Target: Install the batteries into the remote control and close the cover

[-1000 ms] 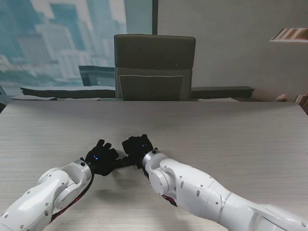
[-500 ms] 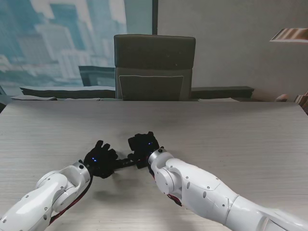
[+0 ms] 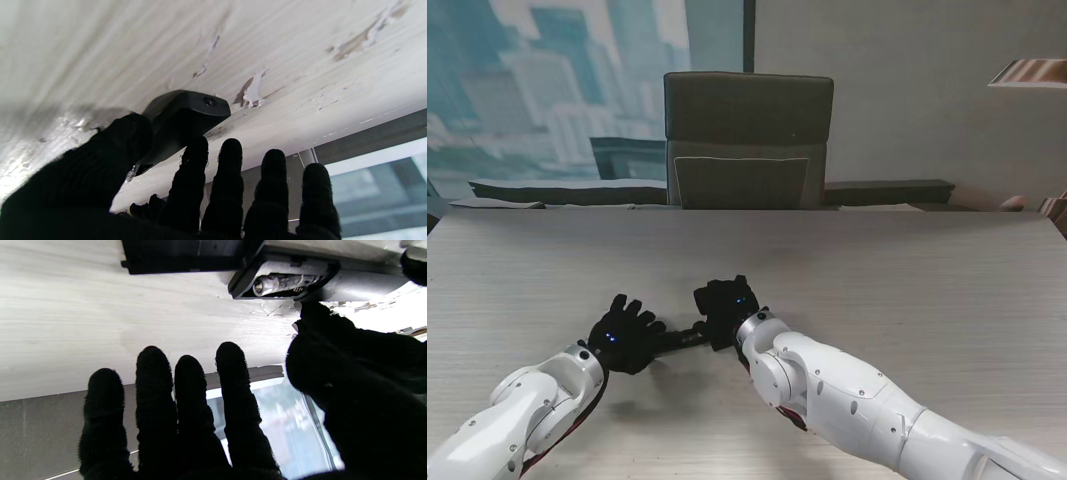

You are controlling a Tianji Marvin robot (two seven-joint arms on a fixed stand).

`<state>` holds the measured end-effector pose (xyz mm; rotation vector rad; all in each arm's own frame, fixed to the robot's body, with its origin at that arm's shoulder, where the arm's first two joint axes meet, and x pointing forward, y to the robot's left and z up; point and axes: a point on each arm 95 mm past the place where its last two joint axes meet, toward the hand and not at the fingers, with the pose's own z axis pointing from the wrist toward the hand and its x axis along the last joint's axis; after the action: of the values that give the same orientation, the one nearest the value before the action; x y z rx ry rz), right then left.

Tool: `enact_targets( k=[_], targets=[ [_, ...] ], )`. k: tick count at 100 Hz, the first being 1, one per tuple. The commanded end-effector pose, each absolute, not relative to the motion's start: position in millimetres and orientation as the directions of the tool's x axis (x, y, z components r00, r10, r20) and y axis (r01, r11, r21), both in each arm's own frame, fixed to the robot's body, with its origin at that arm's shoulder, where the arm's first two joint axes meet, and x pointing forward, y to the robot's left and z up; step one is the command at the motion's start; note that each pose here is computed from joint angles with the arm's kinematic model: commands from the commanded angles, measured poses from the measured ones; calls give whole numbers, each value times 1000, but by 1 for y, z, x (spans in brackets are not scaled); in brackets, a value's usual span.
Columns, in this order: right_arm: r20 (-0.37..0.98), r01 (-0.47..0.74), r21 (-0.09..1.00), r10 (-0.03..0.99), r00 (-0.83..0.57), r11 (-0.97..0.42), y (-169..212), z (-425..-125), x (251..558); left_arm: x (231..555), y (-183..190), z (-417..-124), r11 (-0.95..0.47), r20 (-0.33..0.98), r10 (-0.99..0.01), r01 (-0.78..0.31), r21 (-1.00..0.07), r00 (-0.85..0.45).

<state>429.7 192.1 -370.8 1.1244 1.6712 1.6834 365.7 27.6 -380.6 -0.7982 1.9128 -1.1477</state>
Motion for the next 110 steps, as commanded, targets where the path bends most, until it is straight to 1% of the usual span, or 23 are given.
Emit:
enact_targets(
  k=[1, 59, 110],
  targets=[
    [207, 210, 972, 818, -536, -109, 194, -375, 424, 355, 35, -399, 427, -279, -807, -188, -884, -520],
    [202, 209, 974, 769, -607, -91, 193, -385, 414, 356, 31, -403, 431, -266, -799, -205, -879, -539],
    [192, 215, 974, 759, -622, -70, 201, -390, 420, 356, 30, -402, 432, -263, -798, -210, -877, -542]
  ],
)
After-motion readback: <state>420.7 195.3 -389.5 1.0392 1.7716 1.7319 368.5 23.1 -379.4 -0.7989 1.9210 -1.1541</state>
